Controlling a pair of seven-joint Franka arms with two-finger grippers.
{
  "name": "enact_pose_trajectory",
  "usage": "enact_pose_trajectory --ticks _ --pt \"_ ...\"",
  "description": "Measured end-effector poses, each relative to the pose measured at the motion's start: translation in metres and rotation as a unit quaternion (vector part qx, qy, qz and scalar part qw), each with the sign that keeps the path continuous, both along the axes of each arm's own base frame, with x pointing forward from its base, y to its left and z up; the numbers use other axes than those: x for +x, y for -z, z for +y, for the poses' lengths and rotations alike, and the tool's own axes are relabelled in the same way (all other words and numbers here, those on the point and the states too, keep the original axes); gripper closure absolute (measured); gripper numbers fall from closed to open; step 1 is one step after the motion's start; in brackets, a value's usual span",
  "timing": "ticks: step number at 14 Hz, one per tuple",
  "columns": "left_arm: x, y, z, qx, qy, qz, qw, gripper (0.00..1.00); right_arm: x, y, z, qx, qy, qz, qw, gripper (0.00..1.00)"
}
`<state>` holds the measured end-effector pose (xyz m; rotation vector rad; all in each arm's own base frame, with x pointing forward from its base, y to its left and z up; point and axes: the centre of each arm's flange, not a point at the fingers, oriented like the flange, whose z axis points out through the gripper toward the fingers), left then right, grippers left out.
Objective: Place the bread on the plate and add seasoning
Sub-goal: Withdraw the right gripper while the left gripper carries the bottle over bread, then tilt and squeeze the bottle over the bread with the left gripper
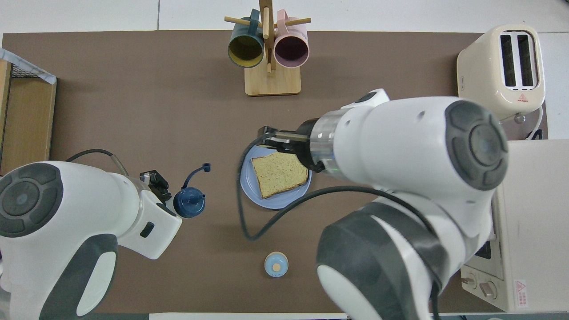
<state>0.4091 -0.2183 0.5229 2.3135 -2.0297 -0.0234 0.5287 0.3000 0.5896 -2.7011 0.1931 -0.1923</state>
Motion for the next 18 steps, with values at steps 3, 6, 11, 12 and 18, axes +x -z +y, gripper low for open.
enact_pose_trajectory --ticks 3,6,11,12,18 --pt "0.006 -0.004 0.001 0.014 0.0 -0.027 1.0 0.56 0.041 0.004 -0.128 -0.082 -0.052 0.008 0.995 0.01" --pt "0.011 -0.003 -0.013 0.084 0.005 -0.062 0.995 0.56 0.046 -0.005 -0.222 -0.149 -0.061 0.047 0.986 0.0" --pt "0.013 0.008 -0.063 0.194 0.044 -0.121 0.972 0.56 0.036 -0.005 -0.273 -0.215 -0.077 0.084 0.97 0.0" --pt "0.009 0.017 -0.081 0.223 0.047 -0.132 0.965 0.56 0.033 -0.003 -0.281 -0.215 -0.077 0.092 0.969 0.0" --pt "0.019 0.072 -0.167 0.378 0.081 -0.166 0.907 0.56 0.027 0.0 -0.298 -0.213 -0.065 0.1 0.97 0.0"
